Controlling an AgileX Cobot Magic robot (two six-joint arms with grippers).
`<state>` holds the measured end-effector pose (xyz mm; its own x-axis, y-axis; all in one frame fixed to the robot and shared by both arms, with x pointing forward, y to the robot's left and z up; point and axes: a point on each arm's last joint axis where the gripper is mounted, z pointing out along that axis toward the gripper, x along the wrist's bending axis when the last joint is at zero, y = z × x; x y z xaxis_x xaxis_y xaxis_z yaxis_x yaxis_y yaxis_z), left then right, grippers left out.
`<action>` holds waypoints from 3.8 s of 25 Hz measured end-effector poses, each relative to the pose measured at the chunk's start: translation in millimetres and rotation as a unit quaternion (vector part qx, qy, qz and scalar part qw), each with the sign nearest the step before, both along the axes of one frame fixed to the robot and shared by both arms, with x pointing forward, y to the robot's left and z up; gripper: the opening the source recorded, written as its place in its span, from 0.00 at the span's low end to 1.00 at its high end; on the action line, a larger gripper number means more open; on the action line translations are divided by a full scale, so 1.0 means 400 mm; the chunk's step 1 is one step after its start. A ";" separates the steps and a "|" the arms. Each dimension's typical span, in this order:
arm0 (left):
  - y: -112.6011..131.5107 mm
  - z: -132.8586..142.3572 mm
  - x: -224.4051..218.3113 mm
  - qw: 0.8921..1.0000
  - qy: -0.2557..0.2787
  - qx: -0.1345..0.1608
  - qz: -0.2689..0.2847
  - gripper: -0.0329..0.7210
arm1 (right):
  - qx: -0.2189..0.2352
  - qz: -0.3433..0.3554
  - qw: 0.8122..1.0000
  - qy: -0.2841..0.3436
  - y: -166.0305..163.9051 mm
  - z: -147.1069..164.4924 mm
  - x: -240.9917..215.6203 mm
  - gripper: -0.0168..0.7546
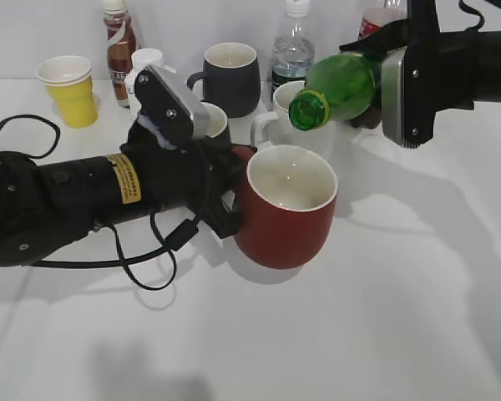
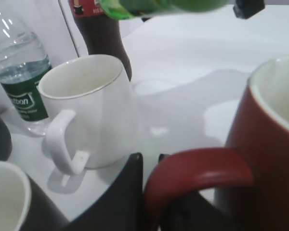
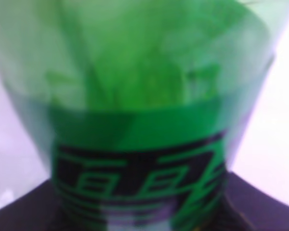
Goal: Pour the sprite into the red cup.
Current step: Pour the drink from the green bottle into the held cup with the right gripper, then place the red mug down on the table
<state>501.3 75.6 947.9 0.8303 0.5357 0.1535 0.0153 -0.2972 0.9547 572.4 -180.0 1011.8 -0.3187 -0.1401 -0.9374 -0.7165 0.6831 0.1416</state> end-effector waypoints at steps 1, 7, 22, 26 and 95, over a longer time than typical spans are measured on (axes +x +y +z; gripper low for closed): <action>0.000 0.001 0.000 1.000 -0.001 -0.003 -0.001 0.13 | -0.002 0.001 1.000 -0.002 0.000 0.000 0.000 0.51; -0.002 0.006 0.000 1.000 -0.006 -0.011 -0.003 0.13 | -0.013 0.006 1.000 -0.015 0.000 0.000 0.000 0.51; -0.003 0.005 -0.002 1.000 -0.008 -0.009 -0.008 0.13 | -0.046 0.023 0.997 -0.052 0.000 0.000 0.000 0.51; -0.003 0.005 -0.002 1.000 -0.008 -0.009 -0.008 0.13 | -0.053 0.026 0.996 -0.060 0.000 0.000 0.000 0.51; 0.211 0.150 0.013 0.972 -0.027 -0.123 0.196 0.13 | 0.436 -0.202 0.829 0.286 -0.026 0.064 0.035 0.51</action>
